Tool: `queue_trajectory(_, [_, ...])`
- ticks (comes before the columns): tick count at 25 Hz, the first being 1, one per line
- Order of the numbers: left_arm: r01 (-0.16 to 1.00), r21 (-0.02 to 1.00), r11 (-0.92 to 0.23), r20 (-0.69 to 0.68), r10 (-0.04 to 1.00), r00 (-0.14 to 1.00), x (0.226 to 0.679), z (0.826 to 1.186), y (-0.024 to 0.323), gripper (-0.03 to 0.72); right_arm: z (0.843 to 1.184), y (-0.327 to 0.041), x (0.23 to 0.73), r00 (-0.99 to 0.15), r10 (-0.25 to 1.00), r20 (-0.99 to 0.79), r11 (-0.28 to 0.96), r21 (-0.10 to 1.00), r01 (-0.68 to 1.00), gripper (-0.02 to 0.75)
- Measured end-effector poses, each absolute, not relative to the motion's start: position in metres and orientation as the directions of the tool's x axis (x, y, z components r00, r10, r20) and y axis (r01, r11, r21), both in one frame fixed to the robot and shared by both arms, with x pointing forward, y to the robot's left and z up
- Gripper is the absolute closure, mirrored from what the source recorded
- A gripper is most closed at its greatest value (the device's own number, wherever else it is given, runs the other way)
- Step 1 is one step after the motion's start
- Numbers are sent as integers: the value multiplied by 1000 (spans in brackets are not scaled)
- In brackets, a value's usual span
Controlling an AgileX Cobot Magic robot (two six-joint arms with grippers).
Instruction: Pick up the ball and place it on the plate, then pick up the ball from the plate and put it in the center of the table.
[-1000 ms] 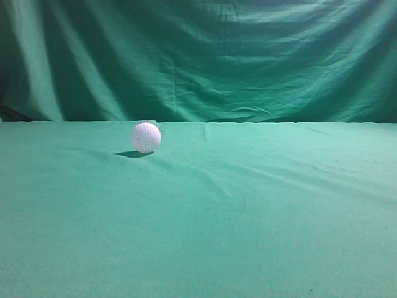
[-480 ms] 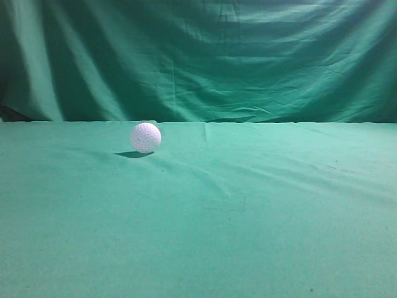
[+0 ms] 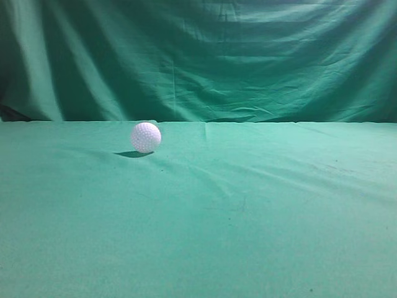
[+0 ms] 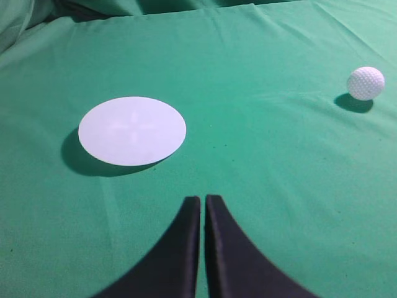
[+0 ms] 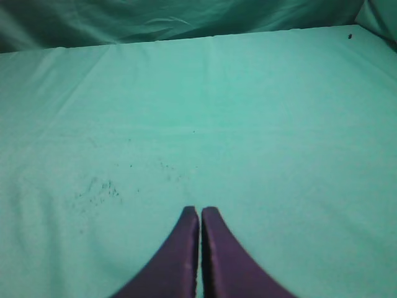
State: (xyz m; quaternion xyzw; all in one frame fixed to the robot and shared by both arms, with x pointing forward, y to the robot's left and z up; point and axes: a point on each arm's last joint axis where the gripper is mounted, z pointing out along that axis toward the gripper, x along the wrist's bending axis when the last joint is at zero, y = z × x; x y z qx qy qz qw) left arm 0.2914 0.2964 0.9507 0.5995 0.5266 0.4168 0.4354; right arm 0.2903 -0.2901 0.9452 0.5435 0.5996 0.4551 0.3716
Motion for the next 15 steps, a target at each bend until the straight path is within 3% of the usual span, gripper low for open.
queue_trajectory(15, [268, 961, -66, 41, 994, 98, 291, 951, 296, 688, 945, -290, 290, -133, 990, 49, -5, 950, 314, 738])
